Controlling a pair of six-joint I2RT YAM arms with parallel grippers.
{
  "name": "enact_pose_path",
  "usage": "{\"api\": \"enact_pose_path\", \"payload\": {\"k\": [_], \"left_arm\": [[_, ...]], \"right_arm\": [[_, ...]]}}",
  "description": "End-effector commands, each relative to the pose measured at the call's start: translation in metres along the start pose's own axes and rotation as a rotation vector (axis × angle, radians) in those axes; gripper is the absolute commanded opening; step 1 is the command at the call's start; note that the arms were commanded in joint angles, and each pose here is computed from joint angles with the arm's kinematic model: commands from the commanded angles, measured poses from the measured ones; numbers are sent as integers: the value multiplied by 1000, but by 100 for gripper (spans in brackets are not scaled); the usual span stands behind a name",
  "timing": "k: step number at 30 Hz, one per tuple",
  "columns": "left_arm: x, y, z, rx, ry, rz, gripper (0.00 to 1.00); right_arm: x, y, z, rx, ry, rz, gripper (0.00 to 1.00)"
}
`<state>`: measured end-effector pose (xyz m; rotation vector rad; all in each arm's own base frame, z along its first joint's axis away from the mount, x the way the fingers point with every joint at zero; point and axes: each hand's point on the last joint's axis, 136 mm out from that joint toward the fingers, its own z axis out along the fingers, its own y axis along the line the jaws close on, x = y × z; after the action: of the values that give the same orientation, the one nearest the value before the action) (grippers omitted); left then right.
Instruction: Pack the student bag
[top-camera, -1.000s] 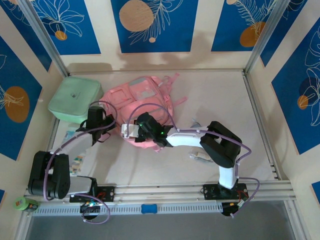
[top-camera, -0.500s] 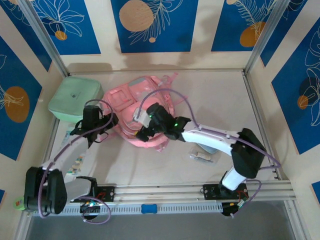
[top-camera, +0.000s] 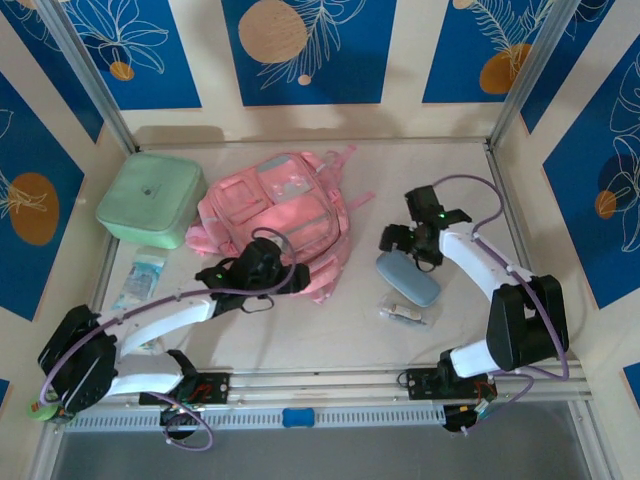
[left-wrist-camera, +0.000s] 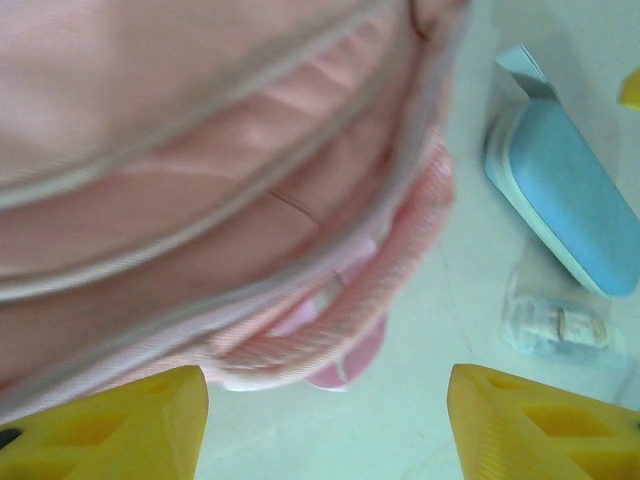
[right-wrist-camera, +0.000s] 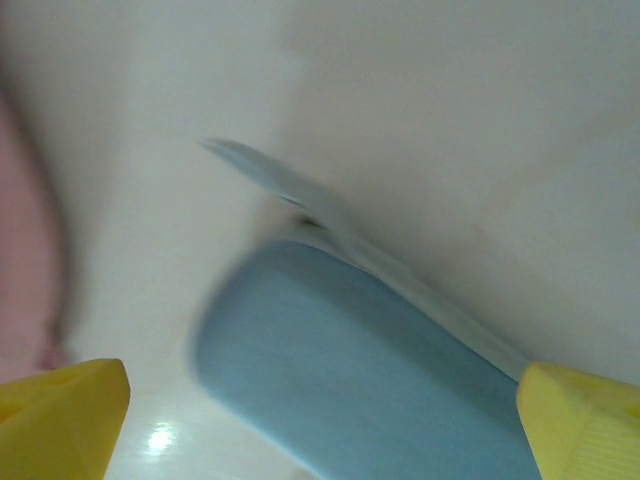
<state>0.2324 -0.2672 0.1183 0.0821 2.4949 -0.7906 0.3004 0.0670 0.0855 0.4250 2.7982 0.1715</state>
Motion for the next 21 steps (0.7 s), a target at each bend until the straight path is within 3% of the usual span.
{"api": "enact_pose_path", "payload": {"k": [1,9,15,21], "left_arm": [[-7,-26,8,34,-44,-1,65],[7,-54,29,76,-6,32,66],[8,-44,33,21,-15,32,68],[6,-36,32,-5,-41,31,69]], "right_arm": [[25,-27,1,-5,93,199,99],[61,-51,18,3,178,361,99],[85,-26,23,-104,253,391,99],[104,23,8,-191,256,311,99]]}}
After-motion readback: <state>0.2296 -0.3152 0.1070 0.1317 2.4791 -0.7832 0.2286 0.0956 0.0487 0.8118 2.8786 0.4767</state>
